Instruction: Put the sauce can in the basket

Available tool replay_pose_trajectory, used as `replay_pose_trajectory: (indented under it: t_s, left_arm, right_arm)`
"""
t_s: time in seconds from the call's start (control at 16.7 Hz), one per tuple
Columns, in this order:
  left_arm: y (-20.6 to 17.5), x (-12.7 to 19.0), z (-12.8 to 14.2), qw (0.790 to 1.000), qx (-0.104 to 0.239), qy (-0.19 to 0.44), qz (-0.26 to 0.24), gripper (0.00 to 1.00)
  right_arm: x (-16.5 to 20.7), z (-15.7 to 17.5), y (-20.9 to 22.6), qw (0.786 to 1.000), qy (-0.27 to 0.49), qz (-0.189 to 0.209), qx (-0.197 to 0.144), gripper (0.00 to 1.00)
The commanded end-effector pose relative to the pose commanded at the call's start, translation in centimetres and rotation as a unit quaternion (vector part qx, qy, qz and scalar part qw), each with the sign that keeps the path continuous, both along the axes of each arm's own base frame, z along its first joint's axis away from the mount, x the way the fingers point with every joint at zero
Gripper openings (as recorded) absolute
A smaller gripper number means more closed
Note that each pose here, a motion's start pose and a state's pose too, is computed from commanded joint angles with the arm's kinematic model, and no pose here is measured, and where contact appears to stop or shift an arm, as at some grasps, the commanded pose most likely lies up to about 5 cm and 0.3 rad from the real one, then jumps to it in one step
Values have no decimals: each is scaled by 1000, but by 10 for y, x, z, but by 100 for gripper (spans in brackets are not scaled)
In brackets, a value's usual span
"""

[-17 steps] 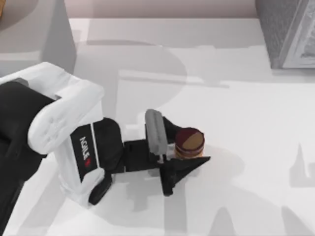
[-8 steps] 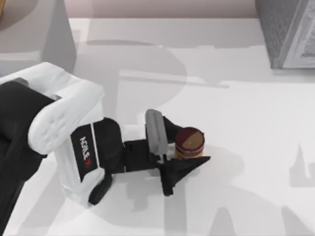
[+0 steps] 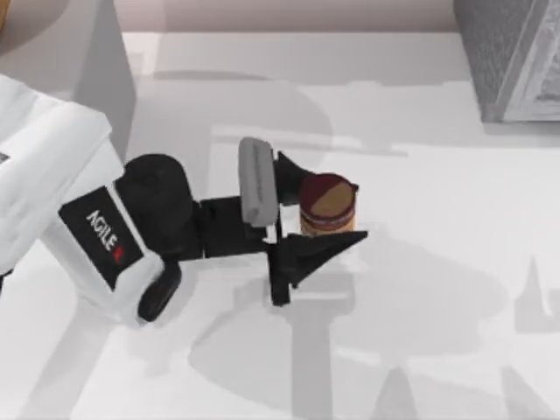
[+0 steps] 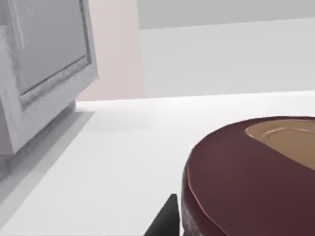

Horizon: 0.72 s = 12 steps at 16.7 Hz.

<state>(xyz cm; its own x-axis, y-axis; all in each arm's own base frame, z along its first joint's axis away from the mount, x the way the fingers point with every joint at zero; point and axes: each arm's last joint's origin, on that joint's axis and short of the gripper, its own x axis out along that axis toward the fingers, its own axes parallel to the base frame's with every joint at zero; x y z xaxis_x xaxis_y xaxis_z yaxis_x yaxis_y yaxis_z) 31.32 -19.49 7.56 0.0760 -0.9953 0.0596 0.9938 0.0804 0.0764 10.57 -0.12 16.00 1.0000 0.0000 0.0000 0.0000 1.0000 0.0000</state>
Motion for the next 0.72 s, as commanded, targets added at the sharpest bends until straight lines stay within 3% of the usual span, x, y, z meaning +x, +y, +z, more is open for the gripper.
replay_pose_trajectory:
  t_s: [0.36, 0.72]
  left_arm:
    - [67, -12, 89, 1000, 1, 5, 2, 0]
    - [140, -78, 150, 1000, 11, 16, 14, 0]
  right_arm:
    - [0, 0, 0, 1000, 0, 0, 0, 100]
    - [0, 0, 0, 1000, 0, 0, 0, 100]
